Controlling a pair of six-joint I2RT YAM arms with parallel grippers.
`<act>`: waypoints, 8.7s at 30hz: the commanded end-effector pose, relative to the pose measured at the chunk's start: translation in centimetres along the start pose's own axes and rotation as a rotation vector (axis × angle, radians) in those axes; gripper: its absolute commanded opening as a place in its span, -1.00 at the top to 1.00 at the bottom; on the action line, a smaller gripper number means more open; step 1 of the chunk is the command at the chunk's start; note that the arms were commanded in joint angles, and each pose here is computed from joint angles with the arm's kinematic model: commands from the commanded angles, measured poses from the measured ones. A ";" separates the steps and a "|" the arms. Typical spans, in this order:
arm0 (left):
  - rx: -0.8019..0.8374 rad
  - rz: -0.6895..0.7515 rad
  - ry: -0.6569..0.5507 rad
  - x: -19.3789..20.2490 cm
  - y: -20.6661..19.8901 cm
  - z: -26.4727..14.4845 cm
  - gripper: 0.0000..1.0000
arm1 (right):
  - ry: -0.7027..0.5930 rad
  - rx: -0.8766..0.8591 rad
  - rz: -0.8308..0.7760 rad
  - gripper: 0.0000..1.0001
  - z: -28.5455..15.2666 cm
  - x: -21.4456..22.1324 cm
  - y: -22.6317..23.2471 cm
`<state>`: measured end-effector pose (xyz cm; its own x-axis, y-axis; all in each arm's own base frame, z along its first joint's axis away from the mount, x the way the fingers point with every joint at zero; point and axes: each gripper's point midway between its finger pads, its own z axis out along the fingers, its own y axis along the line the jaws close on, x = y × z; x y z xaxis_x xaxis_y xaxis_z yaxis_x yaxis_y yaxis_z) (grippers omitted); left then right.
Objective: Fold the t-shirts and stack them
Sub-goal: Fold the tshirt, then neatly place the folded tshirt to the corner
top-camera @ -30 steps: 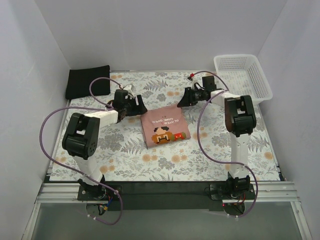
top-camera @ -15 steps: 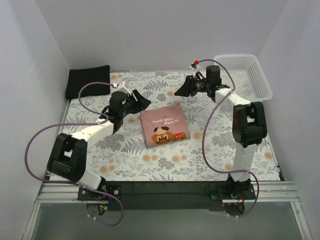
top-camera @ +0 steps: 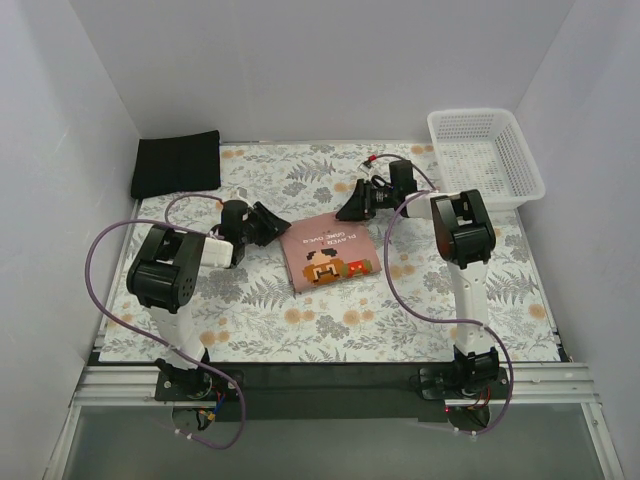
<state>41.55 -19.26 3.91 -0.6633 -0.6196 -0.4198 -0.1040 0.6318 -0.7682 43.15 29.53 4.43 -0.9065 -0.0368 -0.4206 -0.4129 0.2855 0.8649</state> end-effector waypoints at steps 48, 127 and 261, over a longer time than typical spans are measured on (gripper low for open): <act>0.018 -0.085 0.027 3.3 -5.7 -11.2 0.42 | -0.268 0.012 -0.002 0.15 -7.3 2.8 9.3; -0.552 0.145 -0.156 -4.3 6.1 -19.8 -0.96 | 0.512 0.910 -1.229 0.01 8.0 17.9 8.9; -0.972 0.291 -0.722 -44.0 20.1 -11.6 1.00 | 0.396 0.805 -0.572 -0.81 -4.6 21.6 10.5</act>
<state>60.25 24.48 8.25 -0.3710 -0.3023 -0.8780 -0.6614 0.7497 0.0213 18.13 26.59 4.70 -0.6200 -0.6493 -0.4405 -0.7445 0.6641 0.0689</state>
